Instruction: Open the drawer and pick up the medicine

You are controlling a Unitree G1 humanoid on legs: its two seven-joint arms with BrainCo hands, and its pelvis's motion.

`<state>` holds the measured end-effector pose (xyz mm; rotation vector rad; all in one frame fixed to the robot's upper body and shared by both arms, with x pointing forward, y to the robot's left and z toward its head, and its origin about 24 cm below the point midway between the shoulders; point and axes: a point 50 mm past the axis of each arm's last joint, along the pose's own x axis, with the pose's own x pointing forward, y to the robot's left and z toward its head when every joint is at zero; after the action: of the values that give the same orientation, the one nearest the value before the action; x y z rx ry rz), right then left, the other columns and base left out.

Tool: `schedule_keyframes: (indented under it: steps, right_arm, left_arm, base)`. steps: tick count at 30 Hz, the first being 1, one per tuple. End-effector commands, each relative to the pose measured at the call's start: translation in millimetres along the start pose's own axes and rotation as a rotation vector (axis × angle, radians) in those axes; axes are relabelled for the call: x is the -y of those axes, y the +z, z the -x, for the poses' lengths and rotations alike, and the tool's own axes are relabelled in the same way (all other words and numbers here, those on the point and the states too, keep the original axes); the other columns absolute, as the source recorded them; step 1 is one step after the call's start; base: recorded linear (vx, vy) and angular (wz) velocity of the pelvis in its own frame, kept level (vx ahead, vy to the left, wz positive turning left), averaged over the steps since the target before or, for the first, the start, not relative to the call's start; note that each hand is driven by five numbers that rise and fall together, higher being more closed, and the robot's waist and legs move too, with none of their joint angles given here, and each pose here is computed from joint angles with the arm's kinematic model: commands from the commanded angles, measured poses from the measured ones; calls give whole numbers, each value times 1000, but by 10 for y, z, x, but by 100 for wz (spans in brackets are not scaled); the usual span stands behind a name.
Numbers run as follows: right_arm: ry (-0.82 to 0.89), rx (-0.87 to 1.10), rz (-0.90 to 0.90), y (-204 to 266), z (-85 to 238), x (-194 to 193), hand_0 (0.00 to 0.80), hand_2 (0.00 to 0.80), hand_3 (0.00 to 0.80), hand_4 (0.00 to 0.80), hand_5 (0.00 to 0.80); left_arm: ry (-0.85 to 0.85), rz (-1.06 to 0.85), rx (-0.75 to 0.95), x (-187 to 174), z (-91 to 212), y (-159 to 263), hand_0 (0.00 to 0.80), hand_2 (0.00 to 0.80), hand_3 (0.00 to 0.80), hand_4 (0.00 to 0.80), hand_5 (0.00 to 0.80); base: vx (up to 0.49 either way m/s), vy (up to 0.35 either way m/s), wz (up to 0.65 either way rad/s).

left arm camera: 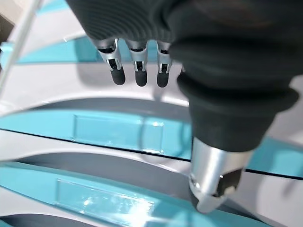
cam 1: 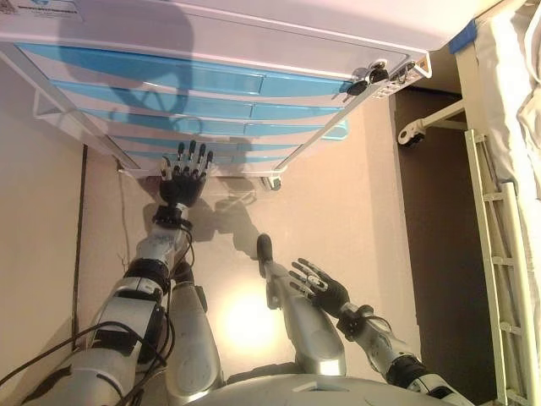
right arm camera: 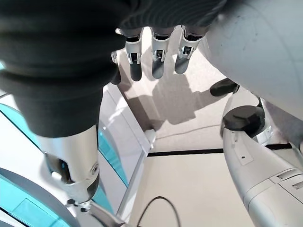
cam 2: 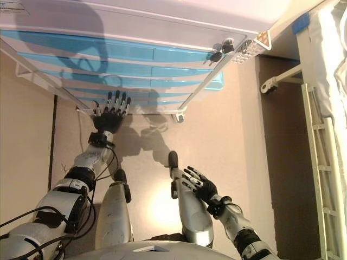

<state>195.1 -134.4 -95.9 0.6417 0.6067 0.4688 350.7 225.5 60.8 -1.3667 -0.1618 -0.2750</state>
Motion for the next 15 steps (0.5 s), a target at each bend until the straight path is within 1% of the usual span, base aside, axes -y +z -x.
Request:
schedule_keyframes:
  steps: [1, 10, 15]
  right_arm:
    - [16, -112, -43, -368, 201, -26, 0, 0, 0, 0, 0]
    - [34, -132, -55, -483, 266, -31, 0, 0, 0, 0, 0]
    - [44, -135, -59, -521, 281, -46, 0, 0, 0, 0, 0]
  left_arm:
    - [-135, 4, 35, 383, -290, 171, 0, 0, 0, 0, 0]
    - [-177, -85, 35, 771, -558, 384, 0, 0, 0, 0, 0]
    - [-260, -137, 44, 993, -650, 442, 0, 0, 0, 0, 0]
  base:
    - [18, -41, -1]
    - [47, -19, -1]
    - [-35, -26, 0]
